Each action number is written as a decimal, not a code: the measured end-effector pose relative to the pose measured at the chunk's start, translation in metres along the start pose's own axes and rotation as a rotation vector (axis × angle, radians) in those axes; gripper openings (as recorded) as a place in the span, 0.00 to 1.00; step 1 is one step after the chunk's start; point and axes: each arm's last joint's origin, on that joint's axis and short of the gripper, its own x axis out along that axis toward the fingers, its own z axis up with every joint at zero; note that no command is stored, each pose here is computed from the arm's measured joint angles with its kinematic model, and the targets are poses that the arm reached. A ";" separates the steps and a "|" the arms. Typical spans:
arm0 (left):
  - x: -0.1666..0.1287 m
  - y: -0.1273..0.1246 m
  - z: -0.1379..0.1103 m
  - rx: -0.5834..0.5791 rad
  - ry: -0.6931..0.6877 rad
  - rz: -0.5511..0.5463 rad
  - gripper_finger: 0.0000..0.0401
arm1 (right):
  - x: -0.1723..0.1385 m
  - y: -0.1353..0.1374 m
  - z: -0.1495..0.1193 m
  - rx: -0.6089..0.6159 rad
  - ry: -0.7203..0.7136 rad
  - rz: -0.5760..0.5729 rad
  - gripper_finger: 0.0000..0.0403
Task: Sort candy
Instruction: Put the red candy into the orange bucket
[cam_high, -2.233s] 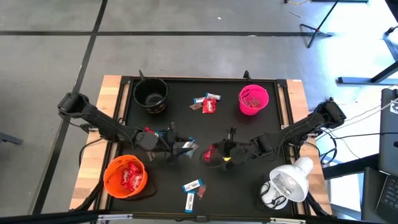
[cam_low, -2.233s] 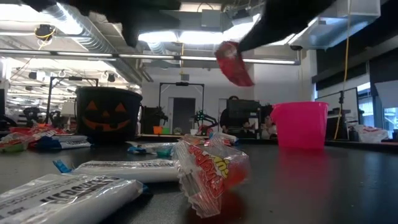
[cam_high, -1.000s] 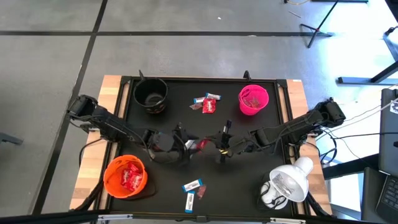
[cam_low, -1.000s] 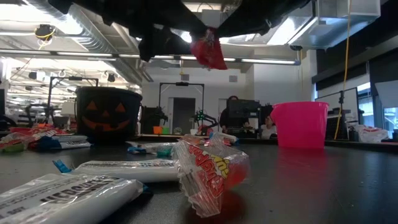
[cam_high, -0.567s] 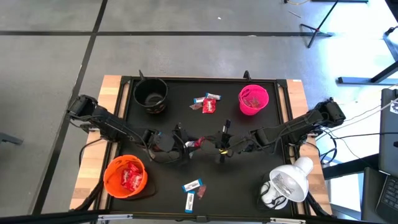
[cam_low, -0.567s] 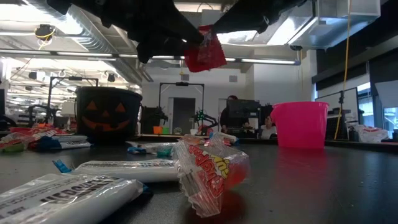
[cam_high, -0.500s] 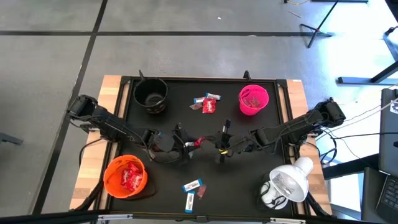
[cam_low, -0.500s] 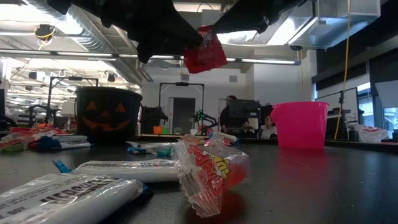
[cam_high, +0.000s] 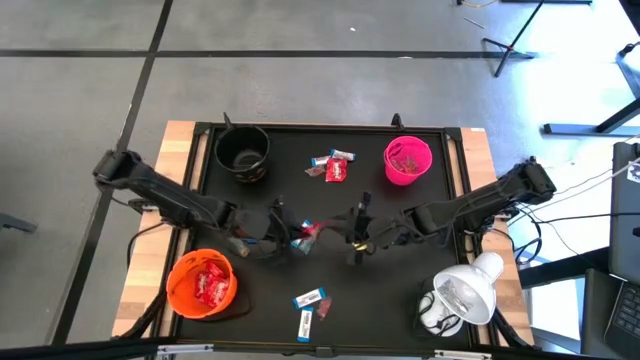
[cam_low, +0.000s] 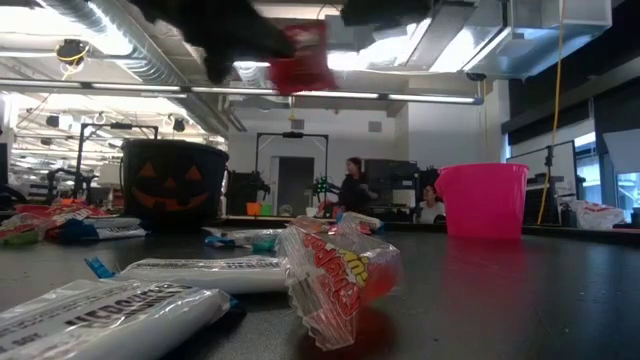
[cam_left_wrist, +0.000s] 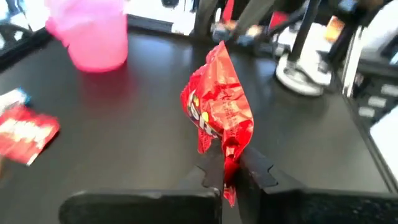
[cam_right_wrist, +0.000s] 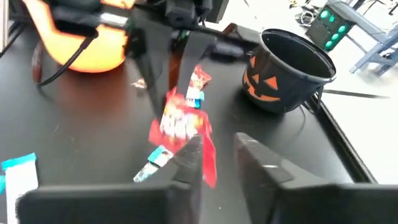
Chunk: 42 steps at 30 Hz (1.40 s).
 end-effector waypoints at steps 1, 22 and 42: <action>-0.008 0.001 0.001 0.005 0.023 0.002 0.01 | -0.004 0.001 0.005 -0.009 0.008 0.004 0.28; -0.193 -0.023 0.037 -0.427 0.722 -0.188 0.00 | -0.024 0.007 0.021 -0.085 0.088 -0.029 0.47; -0.212 -0.060 -0.027 -0.509 0.969 0.092 0.20 | -0.025 0.007 0.019 -0.077 0.106 -0.023 0.47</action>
